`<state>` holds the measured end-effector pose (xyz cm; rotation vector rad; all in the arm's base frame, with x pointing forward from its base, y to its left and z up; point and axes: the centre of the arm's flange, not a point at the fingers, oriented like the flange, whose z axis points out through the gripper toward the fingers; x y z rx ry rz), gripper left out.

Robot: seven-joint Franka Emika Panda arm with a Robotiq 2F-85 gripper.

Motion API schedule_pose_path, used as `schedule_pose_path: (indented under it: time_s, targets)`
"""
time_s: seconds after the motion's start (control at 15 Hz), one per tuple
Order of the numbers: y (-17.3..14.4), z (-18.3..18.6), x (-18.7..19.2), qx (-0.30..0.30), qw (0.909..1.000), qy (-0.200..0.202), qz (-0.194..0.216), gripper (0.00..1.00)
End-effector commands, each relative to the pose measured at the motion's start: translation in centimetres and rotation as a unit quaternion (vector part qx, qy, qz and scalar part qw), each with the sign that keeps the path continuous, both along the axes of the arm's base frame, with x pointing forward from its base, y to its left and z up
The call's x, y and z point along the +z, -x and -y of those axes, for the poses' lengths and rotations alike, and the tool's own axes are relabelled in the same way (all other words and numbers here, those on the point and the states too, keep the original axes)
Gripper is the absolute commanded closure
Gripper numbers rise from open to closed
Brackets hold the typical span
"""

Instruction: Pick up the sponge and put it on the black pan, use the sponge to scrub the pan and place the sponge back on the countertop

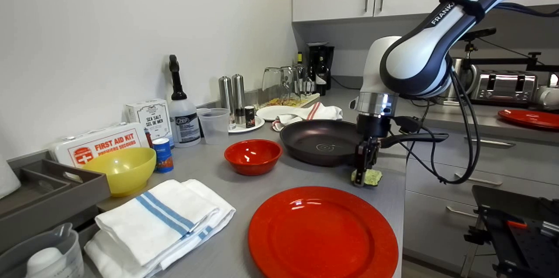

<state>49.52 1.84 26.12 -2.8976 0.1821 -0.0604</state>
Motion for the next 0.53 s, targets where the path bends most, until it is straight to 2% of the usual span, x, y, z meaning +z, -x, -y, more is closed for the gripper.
schedule_pose_path:
  time_s: [0.0,0.4,0.47]
  targets:
    - [0.34,-0.07,-1.29,-0.002,1.0,0.0,0.0,0.72]
    - [0.3,-0.39,-1.16,0.001,1.0,-0.004,-0.004,0.72]
    - [0.31,-0.43,-1.12,0.003,1.0,-0.004,-0.004,0.49]
